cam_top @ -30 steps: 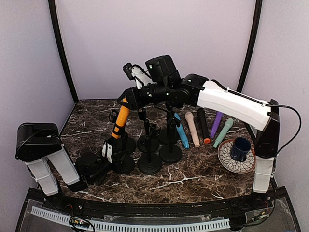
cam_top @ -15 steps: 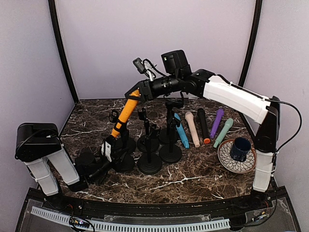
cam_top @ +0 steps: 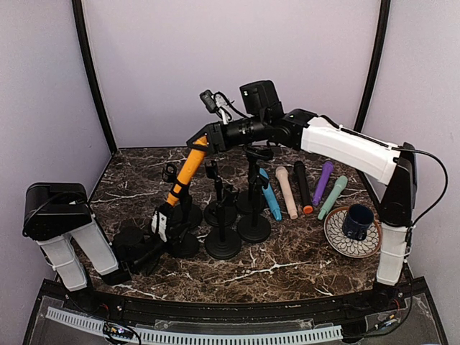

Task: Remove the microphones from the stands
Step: Remove the microphone from the microphone stand.

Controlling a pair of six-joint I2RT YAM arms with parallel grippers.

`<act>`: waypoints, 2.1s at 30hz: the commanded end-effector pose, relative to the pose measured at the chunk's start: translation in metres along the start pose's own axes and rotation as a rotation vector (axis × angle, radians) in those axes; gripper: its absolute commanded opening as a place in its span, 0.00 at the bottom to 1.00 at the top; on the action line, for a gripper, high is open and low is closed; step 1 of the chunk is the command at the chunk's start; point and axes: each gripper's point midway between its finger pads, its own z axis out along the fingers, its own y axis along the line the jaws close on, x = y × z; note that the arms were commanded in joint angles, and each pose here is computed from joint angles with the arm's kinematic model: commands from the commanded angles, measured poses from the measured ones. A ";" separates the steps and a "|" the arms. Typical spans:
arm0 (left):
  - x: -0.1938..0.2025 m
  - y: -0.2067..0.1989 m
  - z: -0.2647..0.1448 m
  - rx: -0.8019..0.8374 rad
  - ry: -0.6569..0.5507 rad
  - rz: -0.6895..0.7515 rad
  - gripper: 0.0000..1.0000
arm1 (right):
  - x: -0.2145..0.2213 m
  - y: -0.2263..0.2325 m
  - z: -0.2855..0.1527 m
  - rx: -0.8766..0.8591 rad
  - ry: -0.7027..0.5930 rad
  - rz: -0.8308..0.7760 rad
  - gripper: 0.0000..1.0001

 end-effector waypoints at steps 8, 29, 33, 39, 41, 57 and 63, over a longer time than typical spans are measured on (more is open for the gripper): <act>0.071 0.020 -0.016 -0.071 0.263 0.068 0.00 | -0.144 0.048 -0.100 0.367 -0.454 -0.208 0.20; 0.076 0.014 -0.016 -0.033 0.283 0.063 0.00 | -0.145 0.057 -0.096 0.180 -0.433 -0.249 0.20; 0.077 0.014 -0.017 -0.033 0.285 0.065 0.00 | -0.138 0.072 -0.099 -0.005 -0.417 -0.289 0.20; 0.078 0.015 -0.018 -0.037 0.286 0.065 0.00 | -0.124 0.093 -0.103 -0.217 -0.375 -0.352 0.20; 0.077 0.015 -0.018 -0.038 0.285 0.064 0.00 | -0.121 0.095 -0.107 -0.257 -0.370 -0.363 0.20; 0.080 0.018 -0.022 -0.051 0.296 0.066 0.00 | -0.150 0.033 -0.132 0.069 -0.493 -0.251 0.20; 0.081 0.020 -0.023 -0.056 0.302 0.070 0.00 | -0.145 0.014 -0.134 0.177 -0.476 -0.192 0.20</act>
